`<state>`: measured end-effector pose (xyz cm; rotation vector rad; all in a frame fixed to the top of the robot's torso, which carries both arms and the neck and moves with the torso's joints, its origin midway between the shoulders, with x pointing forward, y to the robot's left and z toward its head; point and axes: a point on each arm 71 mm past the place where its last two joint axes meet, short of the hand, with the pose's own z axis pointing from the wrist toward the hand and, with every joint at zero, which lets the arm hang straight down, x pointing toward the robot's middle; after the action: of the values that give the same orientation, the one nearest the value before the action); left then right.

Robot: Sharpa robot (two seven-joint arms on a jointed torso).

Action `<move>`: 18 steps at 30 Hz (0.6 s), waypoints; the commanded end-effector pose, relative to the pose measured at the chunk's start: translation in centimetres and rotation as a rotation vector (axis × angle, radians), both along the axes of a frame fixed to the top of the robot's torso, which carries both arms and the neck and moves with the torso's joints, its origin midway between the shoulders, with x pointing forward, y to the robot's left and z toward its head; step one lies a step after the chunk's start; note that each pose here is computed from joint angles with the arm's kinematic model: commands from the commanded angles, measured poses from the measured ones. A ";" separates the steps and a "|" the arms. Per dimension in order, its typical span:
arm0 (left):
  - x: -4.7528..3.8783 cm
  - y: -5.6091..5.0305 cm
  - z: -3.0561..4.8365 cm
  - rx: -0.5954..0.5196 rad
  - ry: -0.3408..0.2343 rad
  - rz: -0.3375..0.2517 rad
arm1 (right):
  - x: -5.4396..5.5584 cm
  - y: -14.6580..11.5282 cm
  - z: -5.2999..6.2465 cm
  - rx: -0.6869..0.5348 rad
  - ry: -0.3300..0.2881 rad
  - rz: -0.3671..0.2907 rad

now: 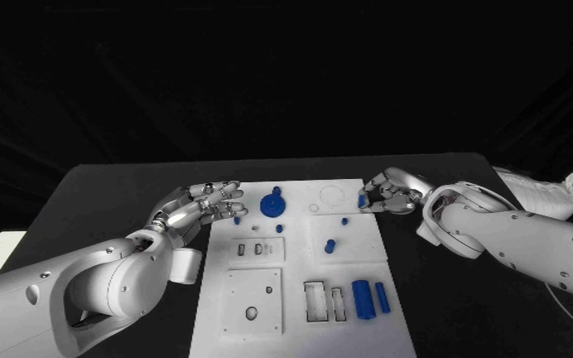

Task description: Assemble the parts on the task board

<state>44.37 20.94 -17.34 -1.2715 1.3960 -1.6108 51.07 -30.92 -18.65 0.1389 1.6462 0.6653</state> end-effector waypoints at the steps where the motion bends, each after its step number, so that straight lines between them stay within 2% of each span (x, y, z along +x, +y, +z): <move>1: -0.03 -0.2 0.07 -0.012 0.000 -0.020 | -0.1 0.3 -0.3 -0.007 0.018 0.030; 18: -0.02 -0.2 0.05 -0.011 0.002 -0.020 | -0.1 0.8 -0.4 -0.016 0.025 0.044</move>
<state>44.40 21.00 -17.39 -1.2749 1.4007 -1.6073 51.08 -30.39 -18.77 0.1257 1.6566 0.6815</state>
